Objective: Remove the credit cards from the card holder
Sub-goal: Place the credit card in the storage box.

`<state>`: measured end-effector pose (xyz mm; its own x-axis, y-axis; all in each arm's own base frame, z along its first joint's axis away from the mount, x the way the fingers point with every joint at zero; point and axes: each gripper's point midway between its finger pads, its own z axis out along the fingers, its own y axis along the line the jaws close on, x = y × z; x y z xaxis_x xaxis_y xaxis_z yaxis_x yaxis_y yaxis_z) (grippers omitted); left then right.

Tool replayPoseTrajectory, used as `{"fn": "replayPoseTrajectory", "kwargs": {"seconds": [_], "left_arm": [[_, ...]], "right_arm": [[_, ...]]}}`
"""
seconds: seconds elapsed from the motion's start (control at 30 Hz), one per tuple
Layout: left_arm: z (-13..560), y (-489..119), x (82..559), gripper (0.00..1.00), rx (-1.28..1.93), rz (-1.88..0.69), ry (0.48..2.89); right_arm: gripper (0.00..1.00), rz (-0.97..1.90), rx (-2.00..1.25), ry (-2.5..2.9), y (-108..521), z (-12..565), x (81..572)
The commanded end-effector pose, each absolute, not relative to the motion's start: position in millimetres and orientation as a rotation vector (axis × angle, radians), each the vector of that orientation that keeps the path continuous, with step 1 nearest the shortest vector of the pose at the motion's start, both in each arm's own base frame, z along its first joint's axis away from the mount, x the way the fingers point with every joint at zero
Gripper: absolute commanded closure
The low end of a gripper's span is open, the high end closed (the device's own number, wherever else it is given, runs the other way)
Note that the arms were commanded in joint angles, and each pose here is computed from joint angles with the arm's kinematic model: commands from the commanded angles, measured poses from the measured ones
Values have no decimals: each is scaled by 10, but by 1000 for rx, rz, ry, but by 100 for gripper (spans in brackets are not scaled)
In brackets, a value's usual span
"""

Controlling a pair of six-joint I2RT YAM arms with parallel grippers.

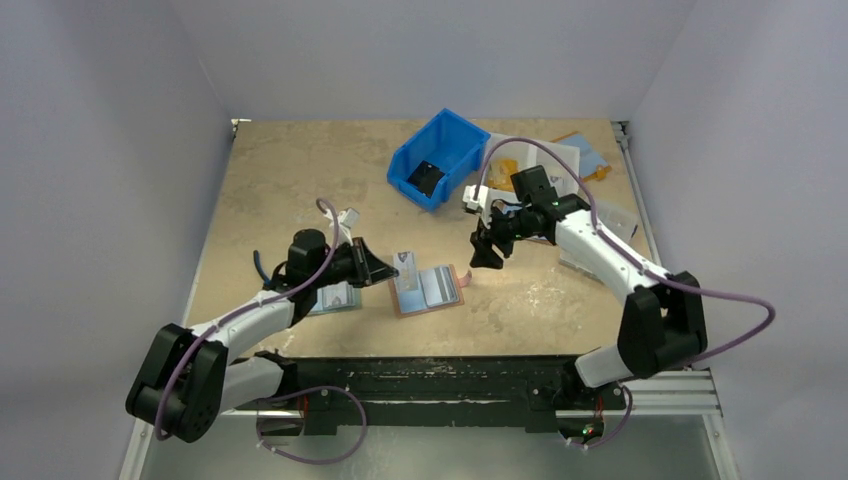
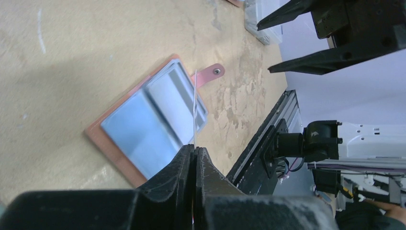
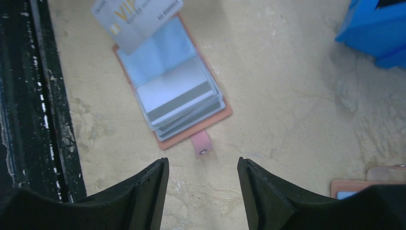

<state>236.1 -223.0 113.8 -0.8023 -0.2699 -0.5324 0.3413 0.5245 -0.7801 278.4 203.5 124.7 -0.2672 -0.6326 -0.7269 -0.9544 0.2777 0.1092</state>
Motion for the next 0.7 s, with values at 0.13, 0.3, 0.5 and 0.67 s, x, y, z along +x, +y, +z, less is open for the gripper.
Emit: {"fn": "replayPoseTrajectory", "kwargs": {"seconds": [0.13,0.3,0.5,0.67], "left_arm": [[1759,-2772,2463,100,379,-1307,1929],[1917,-3005,2532,100,449,-1327,1875],[2003,-3220,2549,100,552,-1306,1829],[1956,-3316,2560,100,641,-1259,1824]], "right_arm": [[30,764,-1471,1632,2158,2161,2598],[23,835,-1531,1575,2179,2519,2422],[11,887,-1552,1565,2169,2553,2336],[6,907,-1550,1602,2151,2424,2348]]}}
